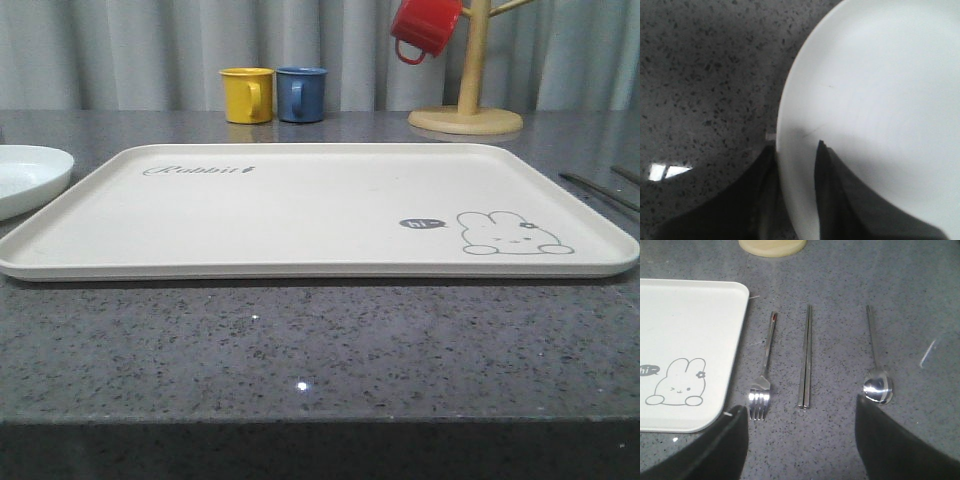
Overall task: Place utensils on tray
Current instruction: 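Grasp the white plate's rim with the left gripper and lift it, then carry the plate over the tray and set it down with the left gripper, then lower the right gripper onto the silver fork and grasp it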
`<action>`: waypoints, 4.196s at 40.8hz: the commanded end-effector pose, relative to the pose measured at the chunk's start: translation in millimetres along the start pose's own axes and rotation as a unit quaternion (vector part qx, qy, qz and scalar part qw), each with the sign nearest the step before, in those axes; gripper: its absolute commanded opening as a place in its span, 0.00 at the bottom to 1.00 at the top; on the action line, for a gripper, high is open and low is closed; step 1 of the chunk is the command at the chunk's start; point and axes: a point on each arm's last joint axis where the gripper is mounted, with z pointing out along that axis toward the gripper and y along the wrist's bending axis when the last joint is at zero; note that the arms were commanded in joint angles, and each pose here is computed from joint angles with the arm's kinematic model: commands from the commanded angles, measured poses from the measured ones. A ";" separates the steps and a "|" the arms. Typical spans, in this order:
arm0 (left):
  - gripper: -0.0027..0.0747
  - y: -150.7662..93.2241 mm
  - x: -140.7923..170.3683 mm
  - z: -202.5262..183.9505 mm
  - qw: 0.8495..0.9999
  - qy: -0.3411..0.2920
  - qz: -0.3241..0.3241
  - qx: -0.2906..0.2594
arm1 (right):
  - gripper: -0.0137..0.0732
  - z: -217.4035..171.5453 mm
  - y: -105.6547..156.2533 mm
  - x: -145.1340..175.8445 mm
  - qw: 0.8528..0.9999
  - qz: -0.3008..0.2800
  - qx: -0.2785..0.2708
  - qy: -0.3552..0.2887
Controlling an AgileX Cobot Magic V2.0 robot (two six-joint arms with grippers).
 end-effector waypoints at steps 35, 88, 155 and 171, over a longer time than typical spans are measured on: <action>0.01 -123.1 -8.6 -82.9 0.971 -0.095 0.182 0.125 | 0.72 -2.1 -0.6 -13.2 0.999 -0.007 0.005 -0.039; 0.60 -229.2 55.9 -104.0 0.894 -0.065 0.417 0.149 | 0.72 -2.1 -0.6 -13.3 0.999 -0.007 0.005 -0.040; 0.56 -145.2 180.0 -202.8 0.855 -0.235 0.410 0.214 | 0.60 178.6 40.7 -74.1 0.940 -0.056 -0.037 0.336; 0.56 -145.2 180.0 -202.8 0.855 -0.235 0.410 0.214 | 0.57 238.9 47.1 -66.2 0.919 -0.046 -0.026 0.391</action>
